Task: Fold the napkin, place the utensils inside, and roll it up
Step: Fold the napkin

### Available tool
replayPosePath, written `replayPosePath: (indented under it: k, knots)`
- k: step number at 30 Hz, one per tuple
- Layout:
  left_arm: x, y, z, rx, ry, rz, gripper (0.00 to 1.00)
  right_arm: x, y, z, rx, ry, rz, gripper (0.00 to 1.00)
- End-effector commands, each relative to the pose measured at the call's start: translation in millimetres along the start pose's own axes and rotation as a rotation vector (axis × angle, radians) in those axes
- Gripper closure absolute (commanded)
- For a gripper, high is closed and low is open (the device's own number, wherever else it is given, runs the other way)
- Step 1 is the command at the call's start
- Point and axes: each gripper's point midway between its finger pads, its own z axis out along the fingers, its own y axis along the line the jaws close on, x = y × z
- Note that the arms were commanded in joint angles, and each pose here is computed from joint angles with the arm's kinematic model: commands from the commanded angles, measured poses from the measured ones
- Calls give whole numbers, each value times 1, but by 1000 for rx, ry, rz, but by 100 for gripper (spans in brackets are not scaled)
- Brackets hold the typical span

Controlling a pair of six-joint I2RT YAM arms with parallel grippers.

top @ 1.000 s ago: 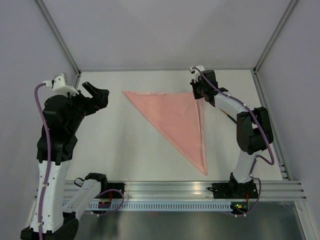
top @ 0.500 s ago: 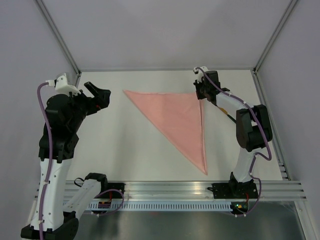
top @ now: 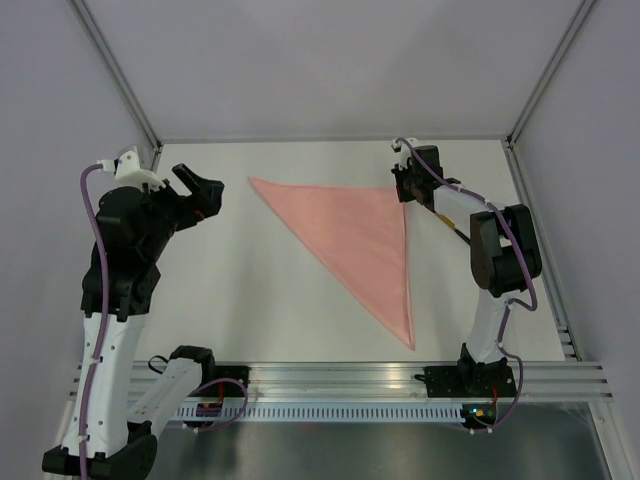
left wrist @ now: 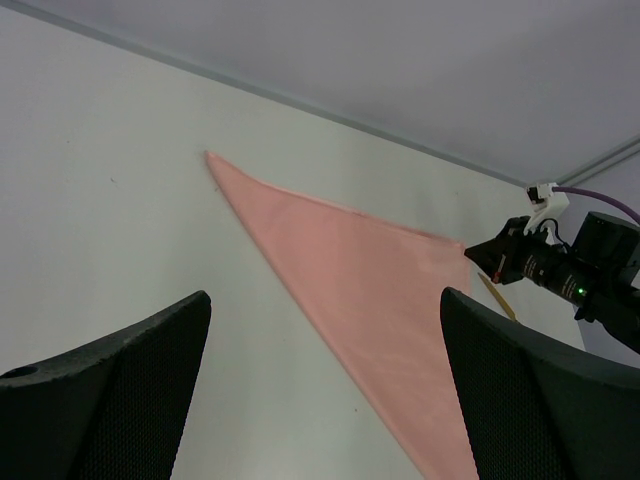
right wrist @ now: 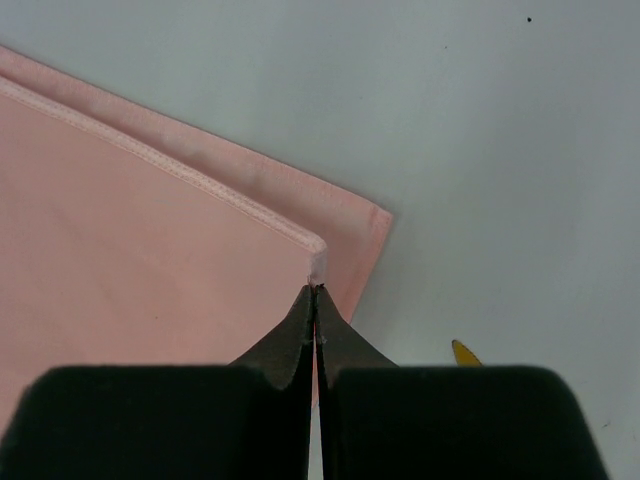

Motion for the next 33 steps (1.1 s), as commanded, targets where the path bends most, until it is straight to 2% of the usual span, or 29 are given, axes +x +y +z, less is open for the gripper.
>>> replayPosePath:
  k: [1,20,22,25,26,29,33]
  knots:
    - [-4,-9,2,39,-12,-51,1,-2,-5,8,5,-24,2,99]
    - [2,-8,9,38,8,-46,1,13,-19,23,46,17,-9,100]
    - [0,-9,9,42,5,-45,1,14,-19,25,49,24,-13,95]
    - [0,-10,9,44,8,-46,1,15,-20,25,50,27,-16,79]
    - [-1,-10,10,45,5,-46,1,16,-20,26,53,28,-18,69]
    - [0,-11,10,46,9,-45,0,13,-21,25,57,22,-25,55]
    - [1,-11,13,47,22,-42,0,10,-31,25,104,23,-37,48]
